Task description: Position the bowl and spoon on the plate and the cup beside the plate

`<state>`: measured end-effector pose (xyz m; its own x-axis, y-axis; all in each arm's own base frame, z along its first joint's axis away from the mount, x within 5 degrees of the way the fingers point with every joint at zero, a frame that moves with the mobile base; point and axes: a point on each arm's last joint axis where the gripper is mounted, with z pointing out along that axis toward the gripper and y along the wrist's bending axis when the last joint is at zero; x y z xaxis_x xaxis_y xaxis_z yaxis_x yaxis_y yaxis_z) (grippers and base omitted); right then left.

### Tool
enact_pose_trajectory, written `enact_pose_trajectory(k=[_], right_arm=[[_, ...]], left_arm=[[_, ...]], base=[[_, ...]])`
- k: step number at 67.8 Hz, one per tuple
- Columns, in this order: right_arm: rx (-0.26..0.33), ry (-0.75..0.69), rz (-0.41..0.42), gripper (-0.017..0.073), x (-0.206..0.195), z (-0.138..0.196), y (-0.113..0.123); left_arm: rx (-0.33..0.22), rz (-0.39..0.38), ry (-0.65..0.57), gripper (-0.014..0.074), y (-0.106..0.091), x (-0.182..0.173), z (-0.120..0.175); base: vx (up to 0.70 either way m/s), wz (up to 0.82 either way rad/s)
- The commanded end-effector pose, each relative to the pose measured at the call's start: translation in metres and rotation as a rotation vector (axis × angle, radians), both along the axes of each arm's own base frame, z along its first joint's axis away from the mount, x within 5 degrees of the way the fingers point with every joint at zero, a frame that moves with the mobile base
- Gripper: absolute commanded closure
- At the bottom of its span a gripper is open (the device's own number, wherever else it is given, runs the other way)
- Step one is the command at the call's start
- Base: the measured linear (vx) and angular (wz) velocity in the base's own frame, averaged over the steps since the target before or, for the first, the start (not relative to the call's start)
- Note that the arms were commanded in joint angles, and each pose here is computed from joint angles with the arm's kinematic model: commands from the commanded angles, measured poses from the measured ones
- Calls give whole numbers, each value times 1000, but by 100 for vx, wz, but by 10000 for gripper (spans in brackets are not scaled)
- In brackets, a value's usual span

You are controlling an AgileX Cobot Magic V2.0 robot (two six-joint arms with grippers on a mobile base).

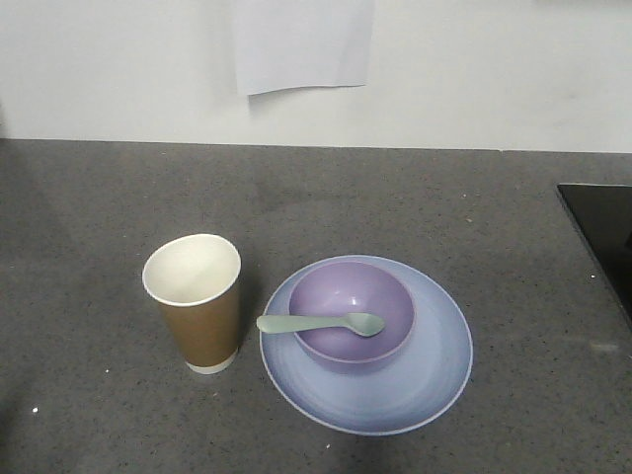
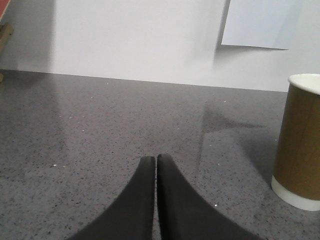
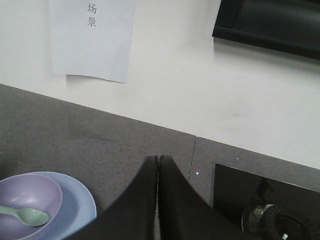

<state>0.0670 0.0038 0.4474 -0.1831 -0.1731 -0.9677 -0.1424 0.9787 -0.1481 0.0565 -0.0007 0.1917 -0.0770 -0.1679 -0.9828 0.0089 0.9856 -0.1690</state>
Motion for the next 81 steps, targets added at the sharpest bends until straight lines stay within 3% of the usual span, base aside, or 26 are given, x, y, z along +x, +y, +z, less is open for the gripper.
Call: enact_pose_trajectory(k=[1,21,32,40,55,69,81], right_arm=[[-2,-91,32,562,9,-10,5],[-13,-110,124,562,21,-136,17],[67,-171,148,562,10,-182,17],[163,-204,64,562,1,-203,9],[184,-285,-107,562,-12,-223,-3],[279,-262,-231,562,-11,-245,-9],[218,-280,-228,562,-11,-244,-10]], left_arm=[[-13,-5,-90,601,-1,0,10],[-13,-5,-90,601,-1,0,10],[-13,-5,-90,601,-1,0,10],[-13,-5,-90,601,-1,0,10],[-13,-5,-90,601,-1,0,10],[-13,-5,-91,601,-1,0,10],[-13,-5,-91,601,-1,0,10]], base=[[0,0],[0,0],[0,0],[0,0],[0,0],[0,0],[0,0]])
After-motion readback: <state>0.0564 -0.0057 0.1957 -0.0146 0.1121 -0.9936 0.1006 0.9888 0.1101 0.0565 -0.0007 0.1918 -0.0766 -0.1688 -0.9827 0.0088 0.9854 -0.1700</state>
